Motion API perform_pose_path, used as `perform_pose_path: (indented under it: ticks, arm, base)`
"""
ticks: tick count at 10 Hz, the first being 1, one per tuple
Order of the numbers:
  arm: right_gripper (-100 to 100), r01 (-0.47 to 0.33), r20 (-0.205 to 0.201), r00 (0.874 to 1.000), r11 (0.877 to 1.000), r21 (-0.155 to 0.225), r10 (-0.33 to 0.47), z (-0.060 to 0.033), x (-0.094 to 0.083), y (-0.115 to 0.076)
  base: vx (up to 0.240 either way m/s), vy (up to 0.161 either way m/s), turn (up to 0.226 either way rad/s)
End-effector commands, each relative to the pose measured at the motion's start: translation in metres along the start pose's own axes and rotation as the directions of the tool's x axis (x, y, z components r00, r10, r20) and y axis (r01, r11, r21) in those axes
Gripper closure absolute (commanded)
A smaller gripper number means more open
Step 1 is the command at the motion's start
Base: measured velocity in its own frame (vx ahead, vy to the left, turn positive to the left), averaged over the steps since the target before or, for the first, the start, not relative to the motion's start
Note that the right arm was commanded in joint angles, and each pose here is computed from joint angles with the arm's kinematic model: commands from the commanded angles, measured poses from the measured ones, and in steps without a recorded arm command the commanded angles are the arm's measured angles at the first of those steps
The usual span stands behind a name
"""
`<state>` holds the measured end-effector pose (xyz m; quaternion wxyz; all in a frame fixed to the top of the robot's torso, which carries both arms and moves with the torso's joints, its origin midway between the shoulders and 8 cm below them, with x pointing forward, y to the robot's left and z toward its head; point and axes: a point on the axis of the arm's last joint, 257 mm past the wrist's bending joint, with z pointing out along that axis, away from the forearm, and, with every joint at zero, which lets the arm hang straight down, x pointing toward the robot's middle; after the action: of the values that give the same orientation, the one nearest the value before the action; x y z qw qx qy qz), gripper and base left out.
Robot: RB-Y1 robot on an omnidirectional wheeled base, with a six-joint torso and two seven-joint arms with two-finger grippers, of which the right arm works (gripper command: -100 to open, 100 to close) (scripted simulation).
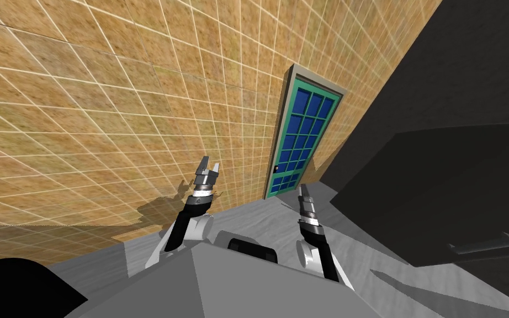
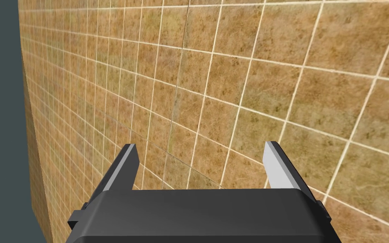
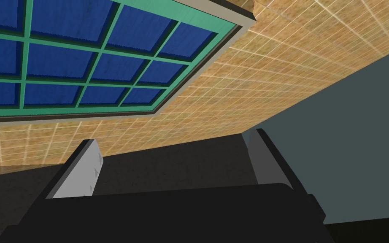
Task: Pull the door open
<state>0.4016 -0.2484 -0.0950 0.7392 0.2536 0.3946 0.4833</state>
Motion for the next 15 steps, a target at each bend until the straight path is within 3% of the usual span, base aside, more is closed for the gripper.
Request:
perform_pose_path:
  ticks: [1,5,8,12,15]
  arm:
    - [-100,0.039,-0.014,0.999,0.999,0.016,-0.039,-0.0027,0.004,-0.012]
    - [-100,0.131,-0.054,0.990,0.990,0.050,-0.128,-0.0126,0.015,-0.038]
    - [-100,0.202,-0.087,0.977,0.977,0.073,-0.196,-0.0211,0.022,-0.057]
    - [-100,0.297,-0.135,0.949,0.950,0.096,-0.283,-0.0336,0.031,-0.081]
    - [-100,0.367,-0.174,0.922,0.924,0.108,-0.346,-0.0437,0.036,-0.099]
  base:
    - [0.096,-0.052,0.076]
    - [0.086,-0.046,0.089]
    - [0.098,-0.054,0.087]
    - [0.086,-0.053,0.091]
    - [0.087,-0.060,0.093]
